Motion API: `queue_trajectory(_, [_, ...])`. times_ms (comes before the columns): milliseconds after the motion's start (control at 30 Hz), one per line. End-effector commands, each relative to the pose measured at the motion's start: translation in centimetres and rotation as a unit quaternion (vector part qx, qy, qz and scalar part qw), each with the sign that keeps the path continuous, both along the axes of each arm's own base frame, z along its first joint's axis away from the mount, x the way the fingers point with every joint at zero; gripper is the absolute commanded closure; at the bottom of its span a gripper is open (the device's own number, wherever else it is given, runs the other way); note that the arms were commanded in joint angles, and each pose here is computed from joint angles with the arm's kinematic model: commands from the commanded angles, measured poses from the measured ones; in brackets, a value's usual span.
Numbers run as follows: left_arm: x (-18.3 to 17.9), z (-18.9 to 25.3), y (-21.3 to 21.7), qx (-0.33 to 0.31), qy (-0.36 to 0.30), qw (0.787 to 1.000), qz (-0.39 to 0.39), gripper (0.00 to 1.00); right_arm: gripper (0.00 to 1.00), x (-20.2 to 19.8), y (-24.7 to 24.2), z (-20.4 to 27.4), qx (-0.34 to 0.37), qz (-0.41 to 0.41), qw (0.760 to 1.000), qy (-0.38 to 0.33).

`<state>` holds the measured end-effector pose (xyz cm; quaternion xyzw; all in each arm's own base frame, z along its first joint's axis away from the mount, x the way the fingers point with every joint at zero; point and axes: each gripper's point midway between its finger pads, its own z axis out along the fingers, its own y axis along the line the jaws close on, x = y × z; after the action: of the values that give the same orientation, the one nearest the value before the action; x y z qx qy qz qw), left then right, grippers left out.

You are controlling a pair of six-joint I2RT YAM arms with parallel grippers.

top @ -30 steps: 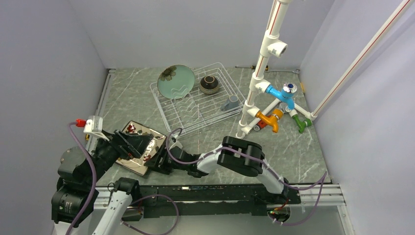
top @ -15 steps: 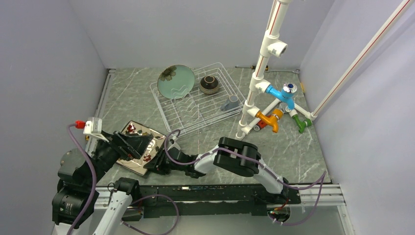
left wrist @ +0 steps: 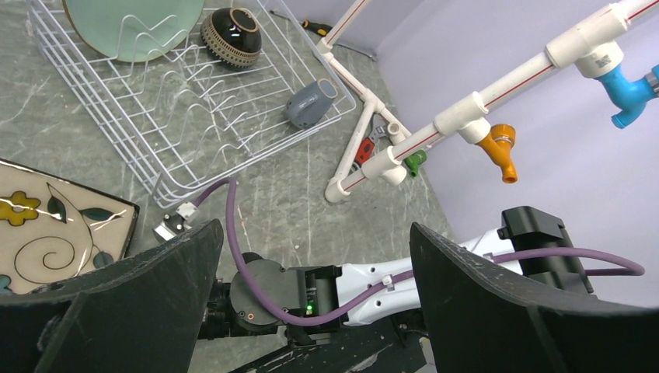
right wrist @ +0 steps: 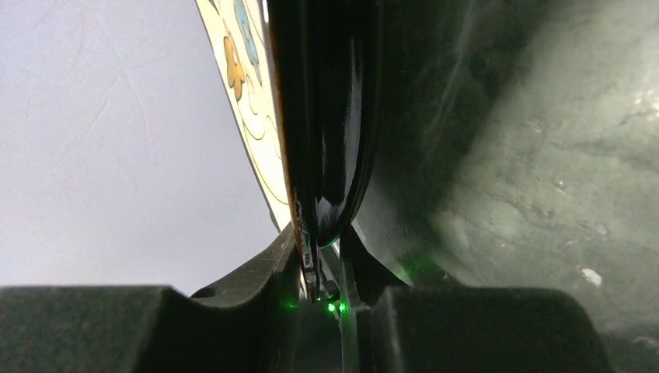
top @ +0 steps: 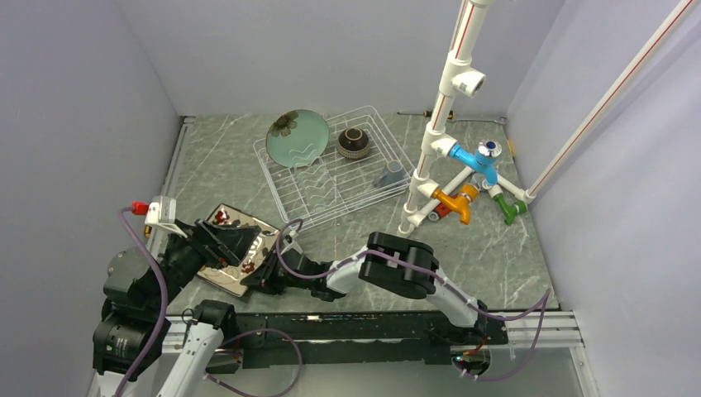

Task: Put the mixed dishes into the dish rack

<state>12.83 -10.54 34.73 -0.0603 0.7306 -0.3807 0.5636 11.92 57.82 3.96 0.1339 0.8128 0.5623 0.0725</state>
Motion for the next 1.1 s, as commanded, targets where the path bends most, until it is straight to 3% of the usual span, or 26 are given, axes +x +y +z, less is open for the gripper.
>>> queue_trajectory(0, [0.1,0.6,-0.2,-0.011,-0.011,1.000,-0.002,0.05,0.83,-0.1,0.7,0.4,0.002,0.005,1.000,-0.012])
queue_trajectory(267, [0.5,0.9,0.2,0.001,-0.016,1.000,0.008,0.05,1.00,-0.5,0.4,4.5,0.012,0.024,0.998,-0.065])
queue_trajectory(667, [1.4,0.4,0.1,0.000,-0.007,1.000,0.010,0.06,1.00,-1.0,-0.7,6.1,0.029,0.039,0.995,-0.088])
queue_trajectory(767, [1.5,0.1,0.0,-0.001,-0.003,1.000,0.011,0.06,0.99,-1.0,-1.6,4.9,-0.003,0.044,0.995,-0.093])
queue_trajectory(1000, [1.8,-0.5,0.0,-0.001,0.005,1.000,0.010,0.06,0.65,-1.5,-3.6,3.6,-0.019,0.060,0.994,-0.087])
queue_trajectory(1067, [1.8,-0.7,-0.1,-0.001,0.007,1.000,0.009,0.06,0.59,-1.7,-3.5,4.0,-0.013,0.067,0.994,-0.088])
